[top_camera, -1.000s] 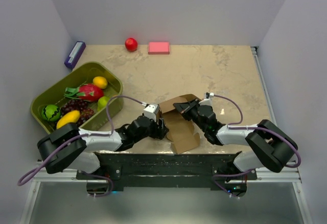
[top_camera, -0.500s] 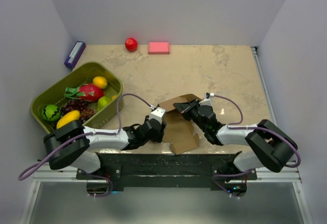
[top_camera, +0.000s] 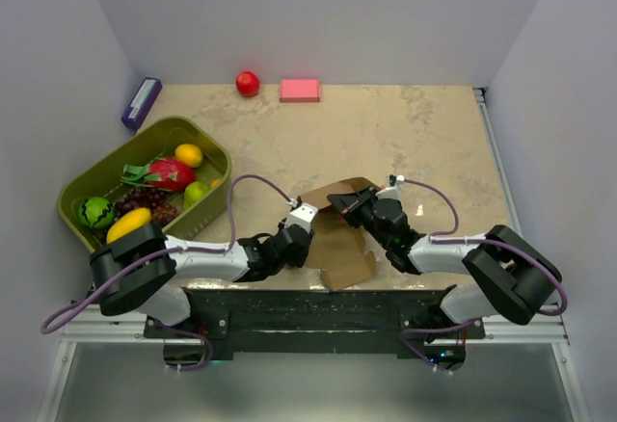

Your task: Fold the paper box

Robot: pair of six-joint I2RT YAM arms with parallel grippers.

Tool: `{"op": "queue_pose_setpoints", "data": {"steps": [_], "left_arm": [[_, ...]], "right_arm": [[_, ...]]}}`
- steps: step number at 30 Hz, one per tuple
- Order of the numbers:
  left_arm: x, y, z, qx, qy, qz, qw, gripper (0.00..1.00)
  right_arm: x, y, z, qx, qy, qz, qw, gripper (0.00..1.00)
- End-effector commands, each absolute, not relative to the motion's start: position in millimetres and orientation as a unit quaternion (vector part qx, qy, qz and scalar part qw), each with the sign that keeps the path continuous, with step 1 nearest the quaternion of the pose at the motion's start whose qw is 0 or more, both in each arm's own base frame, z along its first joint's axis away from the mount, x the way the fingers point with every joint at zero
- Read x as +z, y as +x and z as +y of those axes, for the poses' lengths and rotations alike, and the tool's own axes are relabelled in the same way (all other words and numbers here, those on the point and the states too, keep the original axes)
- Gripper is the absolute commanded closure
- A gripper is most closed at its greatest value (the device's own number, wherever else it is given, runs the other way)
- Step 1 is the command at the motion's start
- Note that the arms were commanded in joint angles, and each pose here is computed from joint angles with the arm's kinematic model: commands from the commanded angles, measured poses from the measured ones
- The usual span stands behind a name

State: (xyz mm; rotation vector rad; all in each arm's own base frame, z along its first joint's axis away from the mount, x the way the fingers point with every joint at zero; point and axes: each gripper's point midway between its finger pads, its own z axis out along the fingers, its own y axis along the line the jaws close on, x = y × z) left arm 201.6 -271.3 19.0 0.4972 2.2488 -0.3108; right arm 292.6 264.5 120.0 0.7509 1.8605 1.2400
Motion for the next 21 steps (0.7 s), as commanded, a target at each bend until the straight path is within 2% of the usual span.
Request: {"op": "queue_pose_setpoints", "data": {"steps": [1, 14, 21], "left_arm": [[51, 215, -285, -0.140, 0.190, 0.865, 0.442, 0.58], [65, 228, -310, -0.139, 0.214, 0.850, 0.461, 0.66], [60, 230, -316, -0.098, 0.246, 0.844, 0.466, 0.66]], "right_arm": [[103, 290, 258, 0.461, 0.299, 0.744, 0.381, 1.00], [100, 289, 261, 0.462, 0.295, 0.747, 0.375, 1.00], [97, 288, 266, 0.467, 0.291, 0.749, 0.368, 1.00]]}}
